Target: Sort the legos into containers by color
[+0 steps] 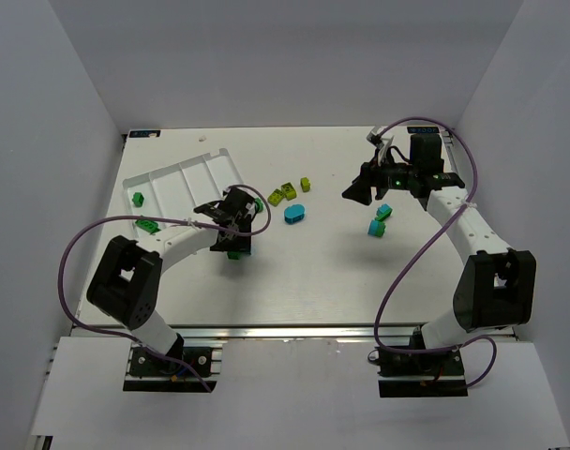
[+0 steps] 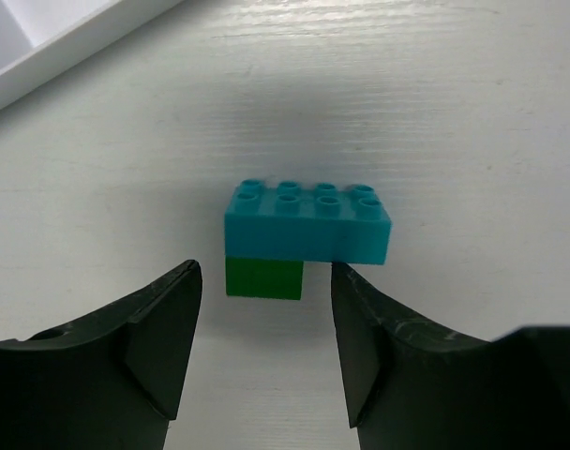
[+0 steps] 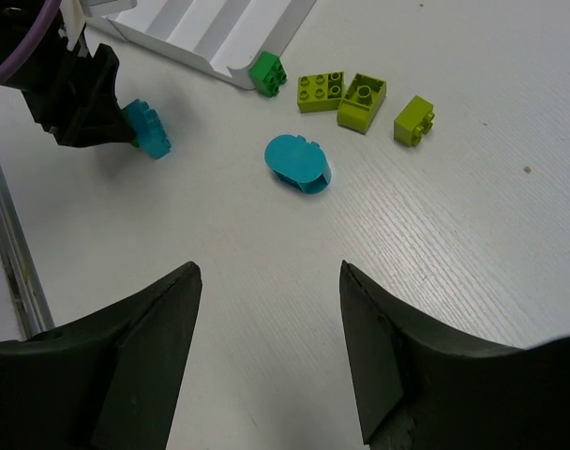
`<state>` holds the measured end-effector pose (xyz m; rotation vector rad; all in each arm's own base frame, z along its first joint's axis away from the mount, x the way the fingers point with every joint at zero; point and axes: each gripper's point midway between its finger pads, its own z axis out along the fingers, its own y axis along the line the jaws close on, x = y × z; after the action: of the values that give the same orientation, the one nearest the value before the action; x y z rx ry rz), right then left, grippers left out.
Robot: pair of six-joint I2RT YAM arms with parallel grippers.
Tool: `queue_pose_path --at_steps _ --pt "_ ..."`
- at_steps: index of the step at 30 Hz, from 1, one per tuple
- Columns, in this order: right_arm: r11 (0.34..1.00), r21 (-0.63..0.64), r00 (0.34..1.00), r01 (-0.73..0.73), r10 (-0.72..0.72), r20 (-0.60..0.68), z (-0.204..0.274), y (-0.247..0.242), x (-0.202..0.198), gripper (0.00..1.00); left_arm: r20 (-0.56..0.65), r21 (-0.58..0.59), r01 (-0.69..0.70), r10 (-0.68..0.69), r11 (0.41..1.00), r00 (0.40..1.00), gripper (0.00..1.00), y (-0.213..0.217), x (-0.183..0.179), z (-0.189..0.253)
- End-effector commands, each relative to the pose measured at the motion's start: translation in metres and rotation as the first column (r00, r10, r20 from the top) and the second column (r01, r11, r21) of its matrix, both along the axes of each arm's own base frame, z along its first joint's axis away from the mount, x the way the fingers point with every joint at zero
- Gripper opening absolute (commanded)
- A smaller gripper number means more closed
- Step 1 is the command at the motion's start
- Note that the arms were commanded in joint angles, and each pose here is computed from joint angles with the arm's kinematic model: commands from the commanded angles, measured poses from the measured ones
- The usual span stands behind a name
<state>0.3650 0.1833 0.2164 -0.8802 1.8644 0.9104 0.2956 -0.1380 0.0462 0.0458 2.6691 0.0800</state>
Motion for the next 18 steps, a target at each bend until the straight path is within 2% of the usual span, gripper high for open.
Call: queue_pose_path --at_steps 1,5,14,18 --pt "1.000 0.023 0.999 -0.010 0.009 0.051 0.018 0.002 0.005 0.66 0.029 -0.064 0.043 -0.041 0.997 0.999 0.67 -0.012 0.005 0.001" --pt "0.999 0.029 0.999 -0.016 0.014 0.048 0.019 0.003 0.007 0.66 0.028 -0.066 0.049 -0.047 0.997 0.998 0.67 -0.009 0.001 -0.008" --pt "0.999 0.031 0.999 -0.020 0.018 0.048 0.020 0.004 0.008 0.66 0.027 -0.092 0.000 0.002 0.996 1.000 0.53 -0.009 -0.005 -0.018" --pt "0.999 0.030 0.999 -0.019 0.018 0.040 0.017 0.003 0.007 0.66 0.036 -0.096 -0.024 0.028 0.995 0.999 0.50 -0.007 -0.004 -0.021"
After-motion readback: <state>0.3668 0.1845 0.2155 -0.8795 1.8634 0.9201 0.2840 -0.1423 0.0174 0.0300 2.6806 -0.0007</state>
